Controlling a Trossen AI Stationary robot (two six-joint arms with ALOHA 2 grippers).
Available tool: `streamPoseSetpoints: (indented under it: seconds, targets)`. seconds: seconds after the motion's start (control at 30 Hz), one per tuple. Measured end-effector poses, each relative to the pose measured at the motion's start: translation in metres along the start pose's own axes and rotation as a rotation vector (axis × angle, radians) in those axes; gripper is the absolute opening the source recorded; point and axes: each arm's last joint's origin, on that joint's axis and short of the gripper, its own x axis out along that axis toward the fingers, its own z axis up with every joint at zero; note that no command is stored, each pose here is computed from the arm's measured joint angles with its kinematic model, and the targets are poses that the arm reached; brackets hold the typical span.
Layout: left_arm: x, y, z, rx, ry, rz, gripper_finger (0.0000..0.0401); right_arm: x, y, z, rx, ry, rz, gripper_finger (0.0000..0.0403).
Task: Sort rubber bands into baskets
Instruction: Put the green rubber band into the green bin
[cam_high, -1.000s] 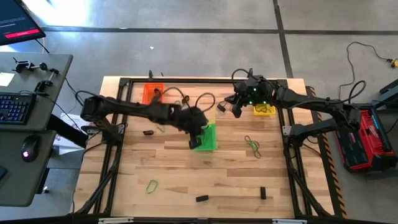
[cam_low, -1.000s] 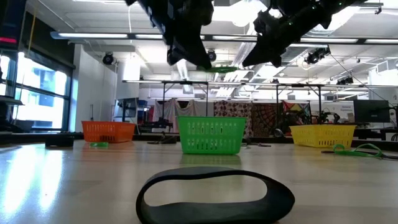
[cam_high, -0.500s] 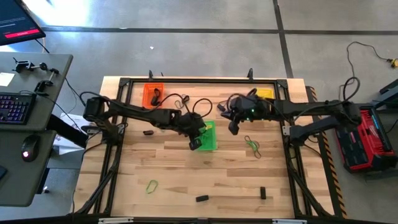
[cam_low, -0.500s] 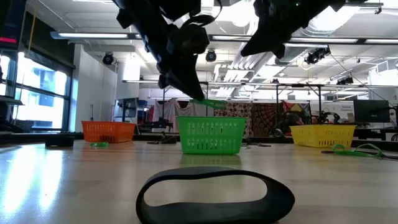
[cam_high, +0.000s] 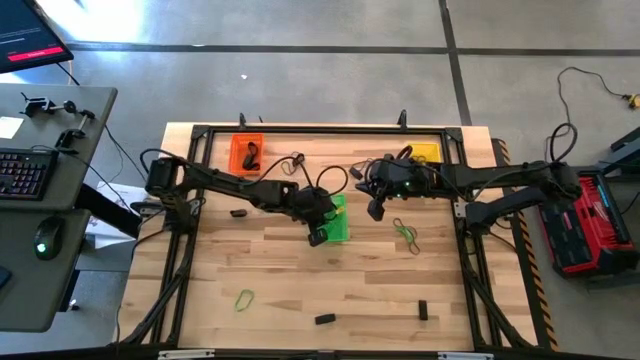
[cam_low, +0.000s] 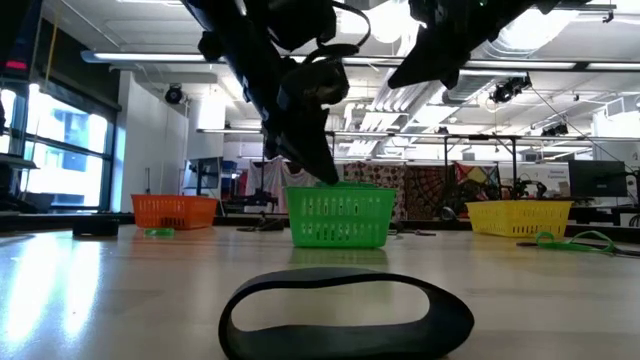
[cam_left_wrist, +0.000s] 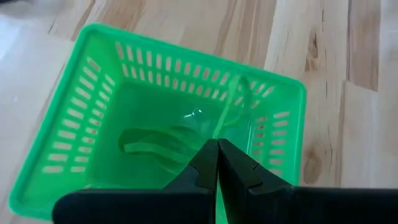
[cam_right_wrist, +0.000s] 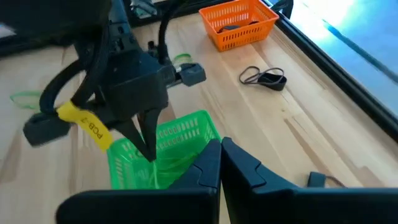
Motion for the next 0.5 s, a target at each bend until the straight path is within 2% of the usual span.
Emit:
streamPoseSetpoints:
  seconds: [0.13,0.27,0.5]
  targets:
    - [0.003,0.002,0.015,0.007,0.015,-0.008,0.0000,0.000,-0.006,0.000,-0.045,0.016,-0.019,0.0000]
    - [0.009,0.000,0.030,0.076,0.056,0.002,0.0000,-0.006,-0.013,0.000,-0.056,0.023,-0.029,0.0000]
    - [0.036,-0.005,0.026,0.126,0.188,-0.015,0.0000,-0.036,-0.022,0.003,-0.060,-0.008,-0.032,0.0000]
